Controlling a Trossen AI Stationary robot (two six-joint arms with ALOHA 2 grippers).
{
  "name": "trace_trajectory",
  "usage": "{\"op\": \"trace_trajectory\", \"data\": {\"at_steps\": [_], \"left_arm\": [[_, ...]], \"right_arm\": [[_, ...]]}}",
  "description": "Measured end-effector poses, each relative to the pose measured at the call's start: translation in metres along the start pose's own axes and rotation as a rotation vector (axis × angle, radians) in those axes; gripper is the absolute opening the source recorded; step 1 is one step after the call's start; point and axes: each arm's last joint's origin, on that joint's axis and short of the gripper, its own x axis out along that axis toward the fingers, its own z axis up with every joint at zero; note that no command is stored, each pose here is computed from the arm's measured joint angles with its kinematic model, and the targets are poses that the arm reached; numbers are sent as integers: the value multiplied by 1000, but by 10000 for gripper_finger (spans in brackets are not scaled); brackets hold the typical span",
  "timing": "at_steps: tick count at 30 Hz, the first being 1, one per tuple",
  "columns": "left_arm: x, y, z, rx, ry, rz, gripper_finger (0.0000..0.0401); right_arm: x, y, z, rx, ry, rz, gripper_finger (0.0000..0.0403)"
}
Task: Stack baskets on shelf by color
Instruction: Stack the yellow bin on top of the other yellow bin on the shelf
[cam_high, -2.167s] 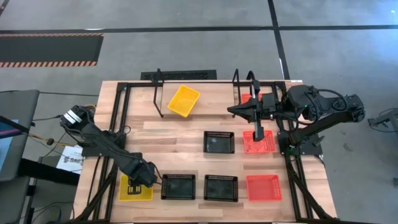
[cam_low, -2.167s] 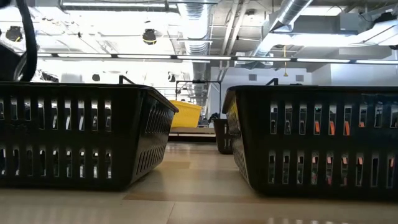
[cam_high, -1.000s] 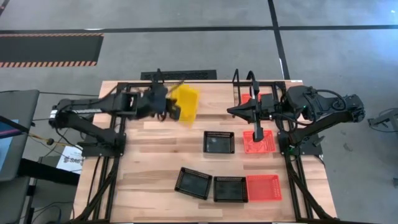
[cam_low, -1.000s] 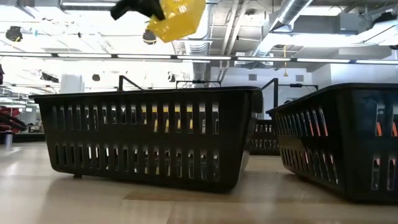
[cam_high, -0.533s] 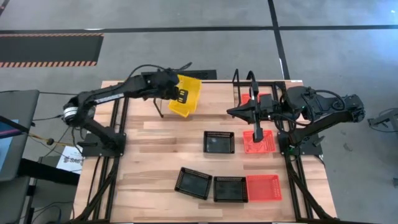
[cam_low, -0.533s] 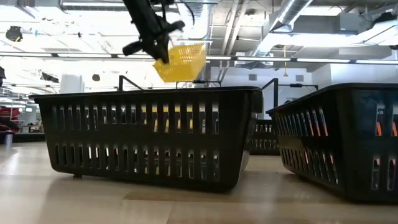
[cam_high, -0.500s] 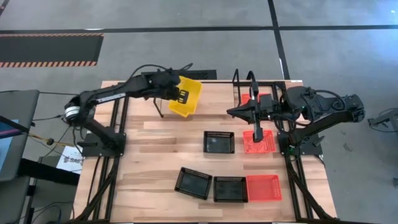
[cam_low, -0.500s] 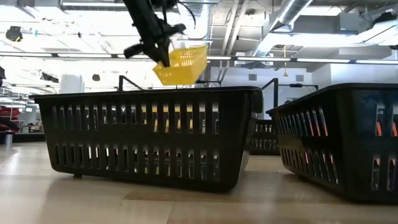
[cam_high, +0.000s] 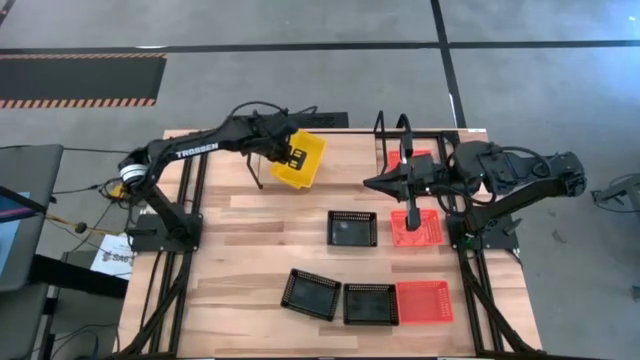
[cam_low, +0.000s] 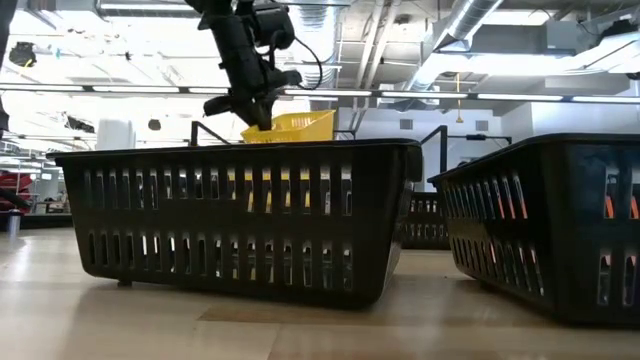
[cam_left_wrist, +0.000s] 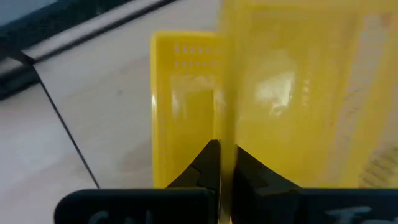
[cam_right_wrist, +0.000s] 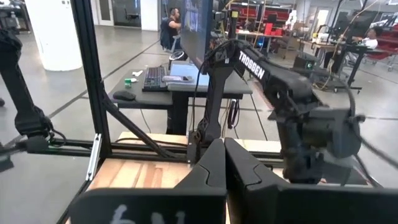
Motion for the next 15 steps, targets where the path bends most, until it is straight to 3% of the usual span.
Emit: {"op": "trace_trajectory", "data": {"at_steps": [9,15], "left_arm": [[-63,-1,30,51,-84,50,0],[-67,10,28,26,-10,106,0]], "right_arm": [[0,-1,-1,-1,7,-18,8],[0,-1,-1,-6,10,-31,8]]}}
